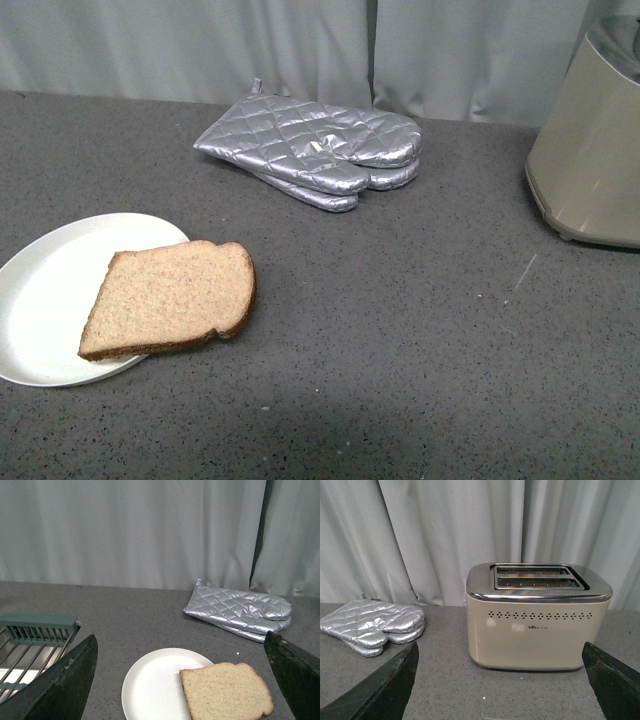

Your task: Put bread into toaster

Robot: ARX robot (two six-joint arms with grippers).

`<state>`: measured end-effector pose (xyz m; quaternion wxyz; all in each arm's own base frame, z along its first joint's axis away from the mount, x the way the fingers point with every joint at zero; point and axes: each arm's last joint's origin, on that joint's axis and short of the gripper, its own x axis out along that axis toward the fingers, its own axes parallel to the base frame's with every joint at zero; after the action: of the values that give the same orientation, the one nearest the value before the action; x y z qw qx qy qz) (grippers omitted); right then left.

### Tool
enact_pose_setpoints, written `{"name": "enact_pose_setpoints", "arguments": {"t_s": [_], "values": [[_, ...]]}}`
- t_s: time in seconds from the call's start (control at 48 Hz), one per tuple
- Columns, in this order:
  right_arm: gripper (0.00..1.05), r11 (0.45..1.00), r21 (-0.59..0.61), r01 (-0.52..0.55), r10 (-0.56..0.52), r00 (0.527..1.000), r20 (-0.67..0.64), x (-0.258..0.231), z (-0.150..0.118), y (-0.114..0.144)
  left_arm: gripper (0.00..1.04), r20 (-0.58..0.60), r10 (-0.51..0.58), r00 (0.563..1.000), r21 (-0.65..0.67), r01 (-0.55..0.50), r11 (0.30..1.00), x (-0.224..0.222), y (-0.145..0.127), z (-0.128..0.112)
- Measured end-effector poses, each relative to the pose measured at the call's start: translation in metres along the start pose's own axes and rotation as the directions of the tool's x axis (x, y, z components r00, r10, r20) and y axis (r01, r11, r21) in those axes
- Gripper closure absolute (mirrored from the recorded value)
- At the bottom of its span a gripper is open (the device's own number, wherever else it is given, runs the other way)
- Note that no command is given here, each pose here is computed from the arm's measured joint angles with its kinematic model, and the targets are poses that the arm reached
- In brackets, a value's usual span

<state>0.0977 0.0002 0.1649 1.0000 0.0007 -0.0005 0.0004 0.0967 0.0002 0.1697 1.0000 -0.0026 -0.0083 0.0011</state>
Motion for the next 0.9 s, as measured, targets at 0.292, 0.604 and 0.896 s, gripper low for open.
{"name": "enact_pose_setpoints", "arguments": {"t_s": [0.292, 0.604, 0.896], "values": [[0.09, 1.0, 0.0, 0.0, 0.0, 1.0, 0.0, 0.0, 0.0, 0.0, 0.07, 0.0, 0.0, 1.0, 0.0, 0.0, 1.0, 0.0, 0.0, 0.0], [0.09, 1.0, 0.0, 0.0, 0.0, 1.0, 0.0, 0.0, 0.0, 0.0, 0.07, -0.003, -0.006, 1.0, -0.006, 0.006, 1.0, 0.0, 0.0, 0.0], [0.09, 1.0, 0.0, 0.0, 0.0, 1.0, 0.0, 0.0, 0.0, 0.0, 0.07, -0.314, -0.256, 0.914, -0.745, -0.07, 0.663, 0.054, 0.007, -0.001]]}}
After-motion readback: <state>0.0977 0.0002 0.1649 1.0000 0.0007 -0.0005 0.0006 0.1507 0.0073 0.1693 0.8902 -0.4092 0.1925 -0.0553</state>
